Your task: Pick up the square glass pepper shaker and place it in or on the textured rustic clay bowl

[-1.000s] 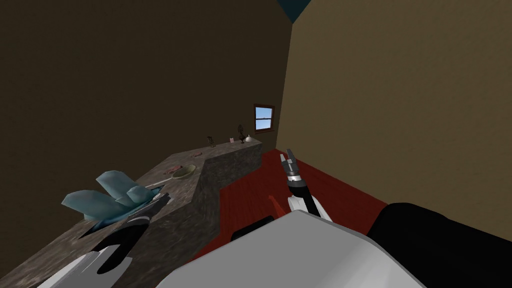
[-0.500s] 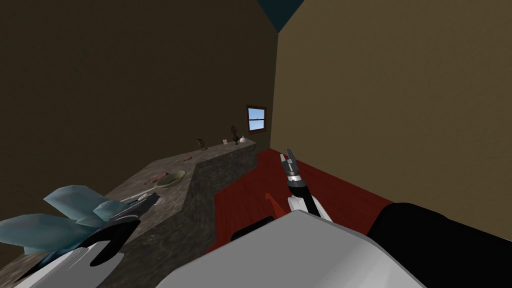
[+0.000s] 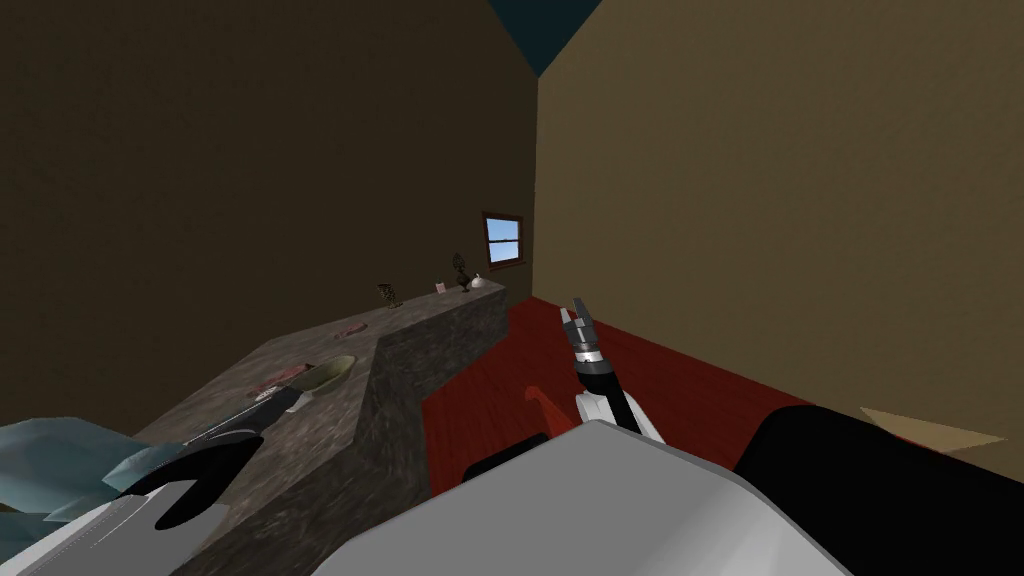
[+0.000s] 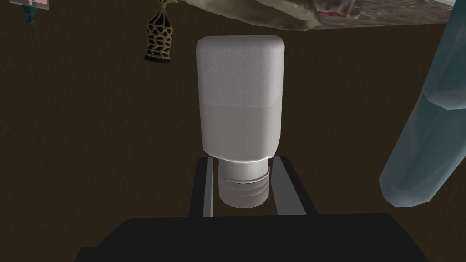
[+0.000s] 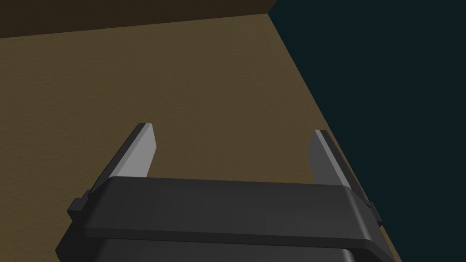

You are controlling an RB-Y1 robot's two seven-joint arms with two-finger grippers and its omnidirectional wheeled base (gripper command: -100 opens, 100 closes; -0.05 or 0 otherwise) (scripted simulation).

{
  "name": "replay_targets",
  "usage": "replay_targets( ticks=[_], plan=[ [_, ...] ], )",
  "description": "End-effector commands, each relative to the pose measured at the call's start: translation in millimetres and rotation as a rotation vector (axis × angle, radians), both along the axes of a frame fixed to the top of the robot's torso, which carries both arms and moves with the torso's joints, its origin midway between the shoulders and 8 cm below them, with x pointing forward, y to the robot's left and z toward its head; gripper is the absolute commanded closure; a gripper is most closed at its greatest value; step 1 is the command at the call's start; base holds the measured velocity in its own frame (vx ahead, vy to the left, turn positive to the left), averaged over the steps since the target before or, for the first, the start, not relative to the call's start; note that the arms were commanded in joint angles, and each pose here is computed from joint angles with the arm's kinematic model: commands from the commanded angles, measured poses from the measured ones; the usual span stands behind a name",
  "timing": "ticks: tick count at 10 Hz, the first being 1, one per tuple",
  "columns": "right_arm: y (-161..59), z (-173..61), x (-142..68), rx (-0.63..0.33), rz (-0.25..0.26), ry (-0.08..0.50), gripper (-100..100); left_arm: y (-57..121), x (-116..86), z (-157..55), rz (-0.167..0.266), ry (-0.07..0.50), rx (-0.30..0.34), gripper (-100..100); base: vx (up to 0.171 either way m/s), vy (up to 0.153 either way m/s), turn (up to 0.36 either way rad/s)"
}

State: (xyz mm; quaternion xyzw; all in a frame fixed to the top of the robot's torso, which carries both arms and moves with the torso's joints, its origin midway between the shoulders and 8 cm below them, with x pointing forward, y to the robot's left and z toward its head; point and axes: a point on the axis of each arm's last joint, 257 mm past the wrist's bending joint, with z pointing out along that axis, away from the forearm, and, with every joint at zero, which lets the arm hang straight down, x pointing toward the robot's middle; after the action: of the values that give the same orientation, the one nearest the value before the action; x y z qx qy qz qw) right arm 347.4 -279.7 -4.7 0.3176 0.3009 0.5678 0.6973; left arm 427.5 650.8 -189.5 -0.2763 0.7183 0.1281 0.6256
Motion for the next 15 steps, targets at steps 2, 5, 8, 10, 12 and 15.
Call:
replay_targets(
  ticks=[2,5,8,10,12,15],
  plan=[
    [0.0,0.0,0.0,0.0,0.0,0.0,0,2.8,1.2,8.6,0.017,-0.017,-0.04,100,0.059,0.162,-0.194],
    [-0.1,0.0,0.0,0.0,0.0,0.0,0,3.3,1.5,12.6,0.026,-0.027,-0.079,100,0.072,0.209,-0.152],
    [0.0,0.0,0.0,0.0,0.0,0.0,0,4.5,1.5,16.1,0.031,-0.032,-0.094,100,0.037,0.108,-0.11],
    [0.0,0.0,0.0,0.0,0.0,0.0,0,4.6,2.0,17.3,0.031,-0.033,-0.094,-100,0.004,0.009,0.0],
    [0.0,0.0,0.0,0.0,0.0,0.0,0,4.6,1.9,17.3,0.032,-0.033,-0.094,-100,0.0,0.0,0.0],
    [0.0,0.0,0.0,0.0,0.0,0.0,0,5.2,2.9,31.2,0.03,-0.038,-0.092,-100,0.0,0.0,0.008]
  ],
)
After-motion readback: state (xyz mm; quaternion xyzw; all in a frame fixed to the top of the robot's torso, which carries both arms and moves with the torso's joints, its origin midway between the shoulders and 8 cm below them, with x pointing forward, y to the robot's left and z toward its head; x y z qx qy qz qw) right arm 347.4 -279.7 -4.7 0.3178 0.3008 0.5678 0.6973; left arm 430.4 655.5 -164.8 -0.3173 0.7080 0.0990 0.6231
